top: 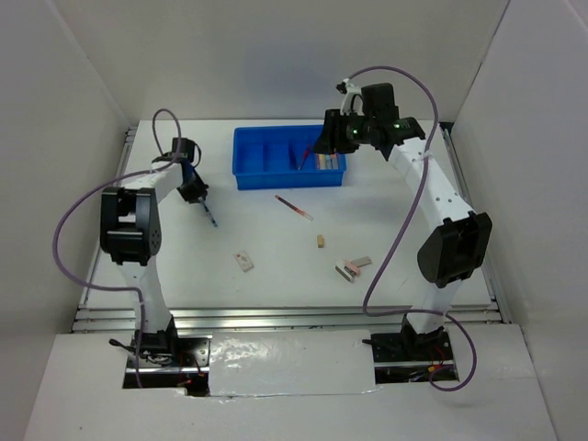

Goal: Sort the stationery into containers
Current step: Pick up the pen from the center of the board.

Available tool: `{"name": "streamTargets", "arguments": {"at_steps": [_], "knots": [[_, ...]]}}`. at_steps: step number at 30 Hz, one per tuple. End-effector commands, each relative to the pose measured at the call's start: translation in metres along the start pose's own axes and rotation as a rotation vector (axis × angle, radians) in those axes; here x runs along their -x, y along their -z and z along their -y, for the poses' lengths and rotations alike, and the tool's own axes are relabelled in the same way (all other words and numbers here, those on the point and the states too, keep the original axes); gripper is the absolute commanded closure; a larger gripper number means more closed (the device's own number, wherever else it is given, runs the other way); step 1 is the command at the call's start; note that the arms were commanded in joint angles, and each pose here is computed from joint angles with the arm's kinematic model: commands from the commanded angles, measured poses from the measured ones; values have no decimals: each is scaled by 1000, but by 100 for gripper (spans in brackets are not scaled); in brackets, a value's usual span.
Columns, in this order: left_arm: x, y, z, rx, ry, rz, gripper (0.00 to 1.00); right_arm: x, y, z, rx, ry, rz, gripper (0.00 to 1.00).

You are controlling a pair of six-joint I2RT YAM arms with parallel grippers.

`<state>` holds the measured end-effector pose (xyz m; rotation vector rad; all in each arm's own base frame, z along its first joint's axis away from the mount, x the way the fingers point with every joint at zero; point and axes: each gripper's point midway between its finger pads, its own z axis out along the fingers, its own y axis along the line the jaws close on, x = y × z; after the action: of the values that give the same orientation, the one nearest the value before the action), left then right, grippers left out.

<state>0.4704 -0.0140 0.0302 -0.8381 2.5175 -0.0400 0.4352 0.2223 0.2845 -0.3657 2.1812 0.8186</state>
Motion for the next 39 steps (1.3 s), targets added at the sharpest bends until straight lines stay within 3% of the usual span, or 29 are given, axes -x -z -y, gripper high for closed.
{"name": "streamTargets", "arguments": {"at_steps": [1, 2, 3, 4, 6, 7, 12, 14, 19, 31, 39], "knots": [[15, 51, 6, -181, 52, 28, 100, -10, 19, -49, 144, 89, -16, 50], [27, 82, 14, -254, 67, 84, 100, -21, 17, -61, 195, 90, -47, 51], [14, 93, 20, -331, 56, 51, 100, -27, 16, -68, 221, 78, -64, 50], [28, 126, 33, -426, 52, 128, 100, -33, 15, -77, 253, 77, -79, 50], [18, 152, 44, -536, 53, 127, 100, -51, 12, -100, 348, 77, -119, 48], [25, 182, 52, -600, 42, 193, 100, -58, 10, -108, 366, 81, -134, 45], [17, 260, 82, -712, -90, 364, 100, -77, 7, -169, 523, 64, -218, 35], [14, 275, 87, -732, -87, 355, 100, -71, 3, -183, 547, 33, -225, 32], [15, 292, 93, -788, -59, 349, 100, -61, -11, -205, 603, -18, -232, 29], [5, 300, 109, -879, -20, 269, 100, -74, -68, -211, 535, -30, -266, 29], [-1, 295, 113, -904, 0, 233, 100, -78, -80, -222, 569, -27, -278, 35]]}}
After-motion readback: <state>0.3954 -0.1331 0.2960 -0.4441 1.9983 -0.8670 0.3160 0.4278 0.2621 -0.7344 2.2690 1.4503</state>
